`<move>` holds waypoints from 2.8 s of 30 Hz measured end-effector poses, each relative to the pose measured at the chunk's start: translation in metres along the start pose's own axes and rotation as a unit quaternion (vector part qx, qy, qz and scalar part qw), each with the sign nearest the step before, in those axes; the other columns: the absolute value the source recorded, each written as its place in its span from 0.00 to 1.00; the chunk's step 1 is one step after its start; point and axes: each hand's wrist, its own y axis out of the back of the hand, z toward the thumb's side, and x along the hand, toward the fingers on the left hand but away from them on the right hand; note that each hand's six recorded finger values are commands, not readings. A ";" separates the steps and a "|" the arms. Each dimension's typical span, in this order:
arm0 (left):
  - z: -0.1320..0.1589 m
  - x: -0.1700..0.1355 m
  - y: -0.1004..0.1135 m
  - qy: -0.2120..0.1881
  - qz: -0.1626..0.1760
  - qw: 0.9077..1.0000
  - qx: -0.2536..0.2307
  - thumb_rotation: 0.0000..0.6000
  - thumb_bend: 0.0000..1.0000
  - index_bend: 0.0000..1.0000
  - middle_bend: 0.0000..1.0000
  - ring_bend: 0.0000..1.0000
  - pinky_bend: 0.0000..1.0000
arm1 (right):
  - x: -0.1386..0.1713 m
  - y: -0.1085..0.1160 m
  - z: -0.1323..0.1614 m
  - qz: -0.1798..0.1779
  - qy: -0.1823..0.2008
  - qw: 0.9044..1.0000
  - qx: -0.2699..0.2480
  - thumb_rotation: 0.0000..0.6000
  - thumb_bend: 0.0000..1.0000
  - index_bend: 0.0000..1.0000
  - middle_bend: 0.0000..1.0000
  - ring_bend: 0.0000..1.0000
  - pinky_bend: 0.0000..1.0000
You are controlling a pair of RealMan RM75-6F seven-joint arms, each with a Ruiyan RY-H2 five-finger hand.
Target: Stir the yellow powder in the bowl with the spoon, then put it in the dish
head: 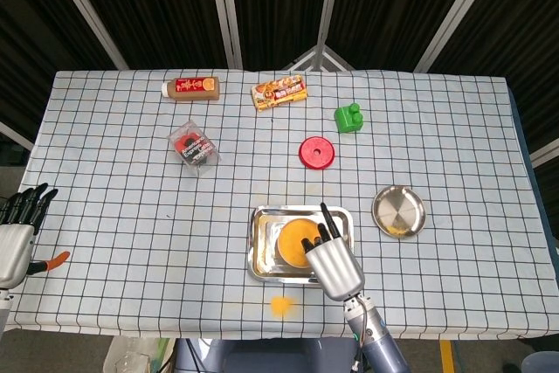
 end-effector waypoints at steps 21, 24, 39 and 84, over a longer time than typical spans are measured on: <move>-0.001 0.000 0.001 0.001 0.003 1.000 -0.002 1.00 0.00 0.00 0.00 0.00 0.00 | 0.001 0.006 0.005 -0.003 0.000 1.000 -0.013 1.00 0.73 0.87 0.75 0.38 0.00; -0.001 0.000 0.001 0.002 0.002 1.000 -0.002 1.00 0.00 0.00 0.00 0.00 0.00 | 0.001 0.006 0.004 -0.003 -0.002 1.000 -0.012 1.00 0.73 0.88 0.76 0.38 0.00; -0.001 0.001 0.001 0.003 0.002 1.000 -0.001 1.00 0.00 0.00 0.00 0.00 0.00 | -0.016 -0.006 -0.003 -0.002 -0.023 1.000 -0.016 1.00 0.75 0.90 0.77 0.40 0.00; -0.001 0.001 0.000 0.005 0.002 1.000 0.003 1.00 0.00 0.00 0.00 0.00 0.00 | 0.008 -0.006 -0.016 0.021 -0.043 0.998 -0.032 1.00 0.75 0.91 0.78 0.40 0.00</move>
